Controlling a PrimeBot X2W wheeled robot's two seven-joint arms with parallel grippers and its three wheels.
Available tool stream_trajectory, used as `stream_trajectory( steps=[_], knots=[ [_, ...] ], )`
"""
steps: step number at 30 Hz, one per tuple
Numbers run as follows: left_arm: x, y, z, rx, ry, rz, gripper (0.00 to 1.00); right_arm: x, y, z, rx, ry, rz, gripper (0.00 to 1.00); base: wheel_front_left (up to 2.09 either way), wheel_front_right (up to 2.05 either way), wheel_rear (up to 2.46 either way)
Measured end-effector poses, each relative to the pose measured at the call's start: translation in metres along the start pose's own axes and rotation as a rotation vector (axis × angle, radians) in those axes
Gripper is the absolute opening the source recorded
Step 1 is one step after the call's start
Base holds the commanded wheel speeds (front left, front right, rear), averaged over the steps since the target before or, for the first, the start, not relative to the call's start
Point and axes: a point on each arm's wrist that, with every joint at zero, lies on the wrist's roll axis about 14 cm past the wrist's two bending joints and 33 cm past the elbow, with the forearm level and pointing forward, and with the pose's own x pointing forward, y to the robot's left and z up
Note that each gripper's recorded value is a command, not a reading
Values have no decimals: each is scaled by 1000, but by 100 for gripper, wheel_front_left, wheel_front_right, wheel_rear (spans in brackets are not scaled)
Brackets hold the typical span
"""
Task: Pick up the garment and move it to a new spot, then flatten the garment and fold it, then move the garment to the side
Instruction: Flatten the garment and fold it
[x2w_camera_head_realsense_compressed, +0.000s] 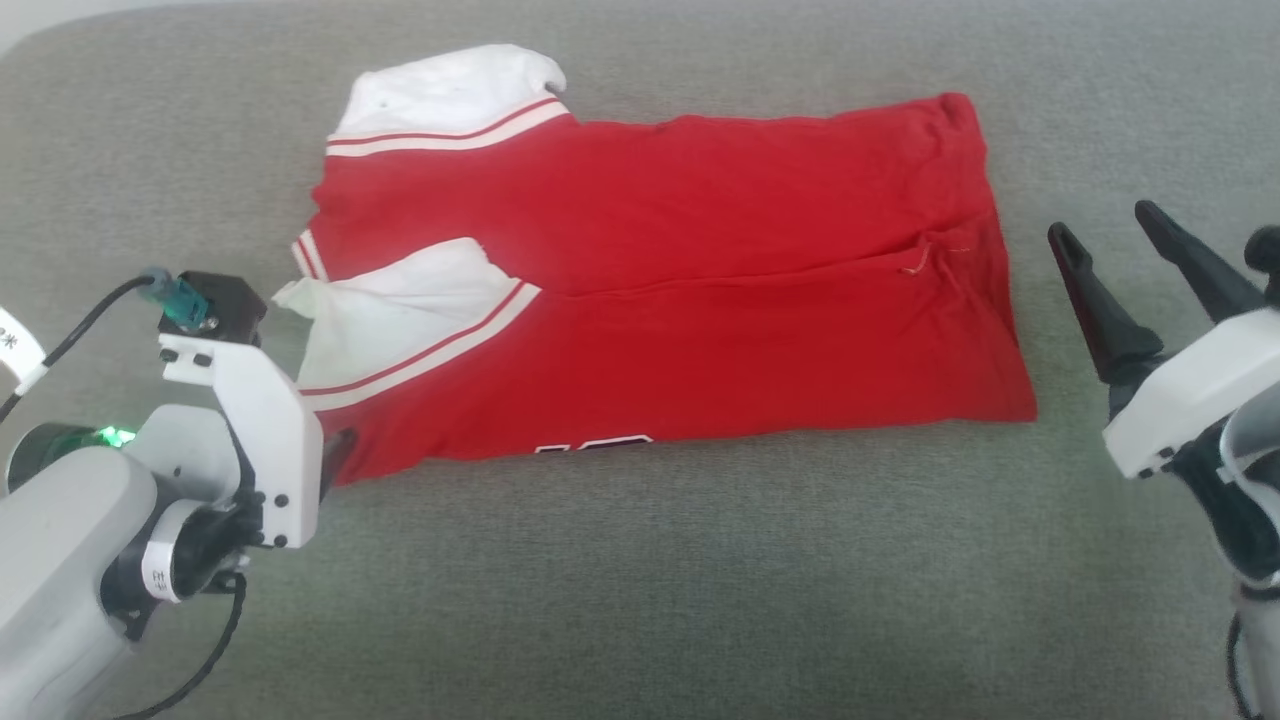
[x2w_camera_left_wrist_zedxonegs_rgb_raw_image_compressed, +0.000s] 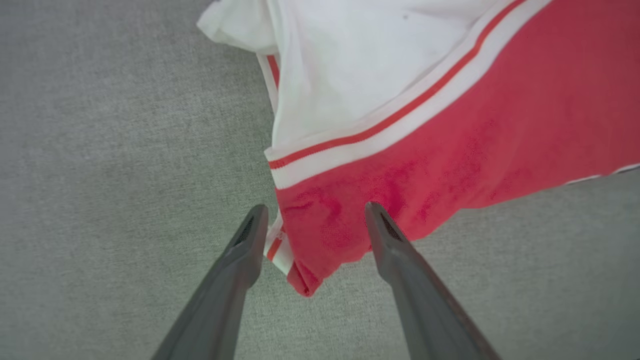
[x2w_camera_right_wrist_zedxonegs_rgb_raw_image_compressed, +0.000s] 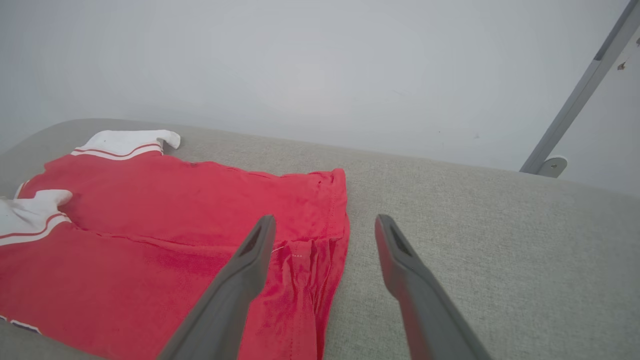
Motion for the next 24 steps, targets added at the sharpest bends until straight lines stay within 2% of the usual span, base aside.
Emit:
stream_trajectory(
  steps=[10,13,14,15,16,17,24],
  knots=[
    [29,10,-17,-4,87,48,100,-22,-9,-15,69,-10,-85,100,0,0,0],
    [38,8,-22,-44,130,43,100,-28,-14,-22,86,12,-110,100,0,0,0],
    [41,7,-23,-48,141,36,80,-30,-15,-26,92,27,-115,100,0,0,0],
    [43,5,-24,-69,153,28,9,-32,-16,-29,101,41,-120,100,0,0,0],
    [44,3,-26,-63,160,20,9,-33,-18,-32,109,56,-125,100,0,0,0],
    [44,3,-26,-63,165,19,0,-34,-19,-37,113,79,-127,100,0,0,0],
    [43,-5,-27,-77,150,-13,0,-34,-9,-75,162,289,-79,100,0,0,0]
  ],
)
